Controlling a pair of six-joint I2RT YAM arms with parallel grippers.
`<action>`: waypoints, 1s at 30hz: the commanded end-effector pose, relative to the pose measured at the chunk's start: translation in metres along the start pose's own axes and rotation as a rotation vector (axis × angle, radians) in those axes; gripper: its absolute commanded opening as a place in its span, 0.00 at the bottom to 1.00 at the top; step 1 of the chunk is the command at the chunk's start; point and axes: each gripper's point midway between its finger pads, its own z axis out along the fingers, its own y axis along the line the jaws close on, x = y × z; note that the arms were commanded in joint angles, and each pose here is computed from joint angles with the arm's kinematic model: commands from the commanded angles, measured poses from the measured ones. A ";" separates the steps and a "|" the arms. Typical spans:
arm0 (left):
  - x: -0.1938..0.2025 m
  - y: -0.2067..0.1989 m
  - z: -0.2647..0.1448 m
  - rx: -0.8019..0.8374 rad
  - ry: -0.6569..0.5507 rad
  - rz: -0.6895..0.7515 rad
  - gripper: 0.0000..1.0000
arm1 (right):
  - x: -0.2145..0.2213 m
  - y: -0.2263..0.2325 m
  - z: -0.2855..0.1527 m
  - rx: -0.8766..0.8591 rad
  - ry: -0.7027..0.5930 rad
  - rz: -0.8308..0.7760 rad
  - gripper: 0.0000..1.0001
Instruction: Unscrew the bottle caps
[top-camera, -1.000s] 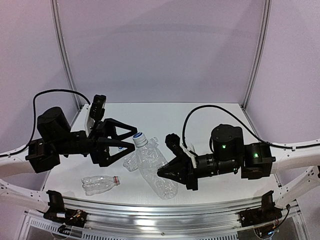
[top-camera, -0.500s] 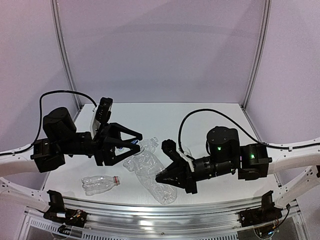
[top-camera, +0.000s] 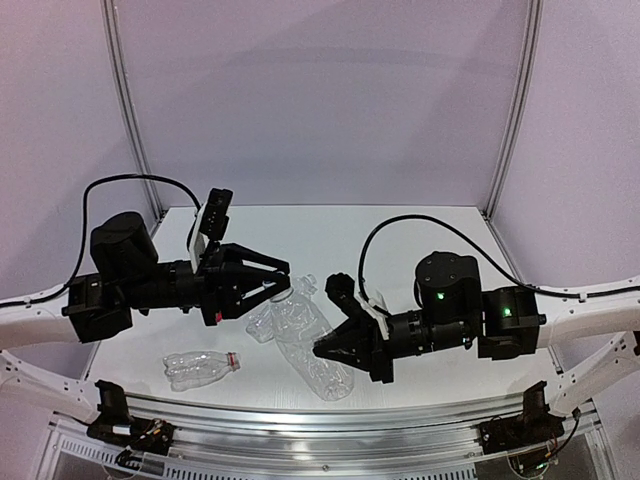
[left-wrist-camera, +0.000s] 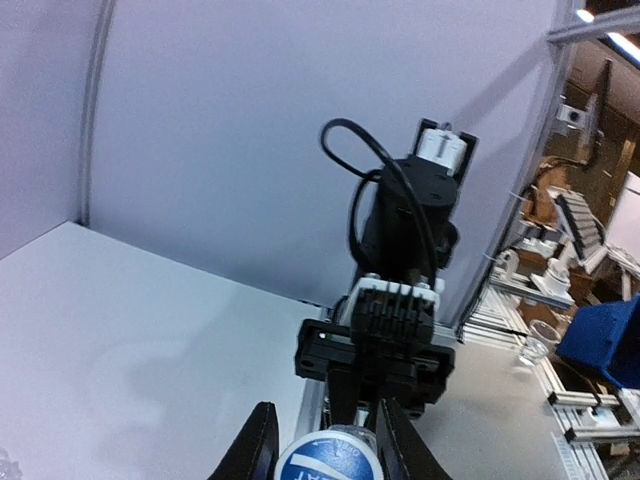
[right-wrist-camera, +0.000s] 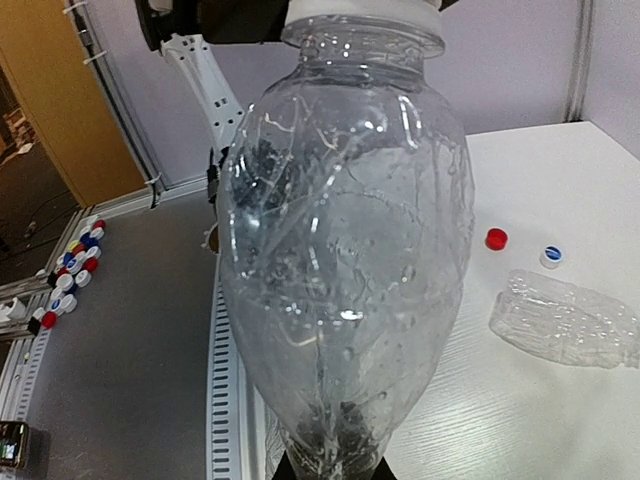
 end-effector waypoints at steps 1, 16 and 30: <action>0.001 0.046 0.002 -0.355 0.001 -0.086 0.15 | -0.009 -0.042 -0.007 0.251 -0.033 0.033 0.00; 0.039 0.096 0.030 -0.734 -0.024 -0.232 0.20 | 0.005 -0.101 -0.010 0.600 0.024 0.062 0.00; -0.002 0.059 -0.010 -0.555 -0.084 -0.107 0.82 | 0.005 -0.081 0.001 0.472 0.030 0.053 0.00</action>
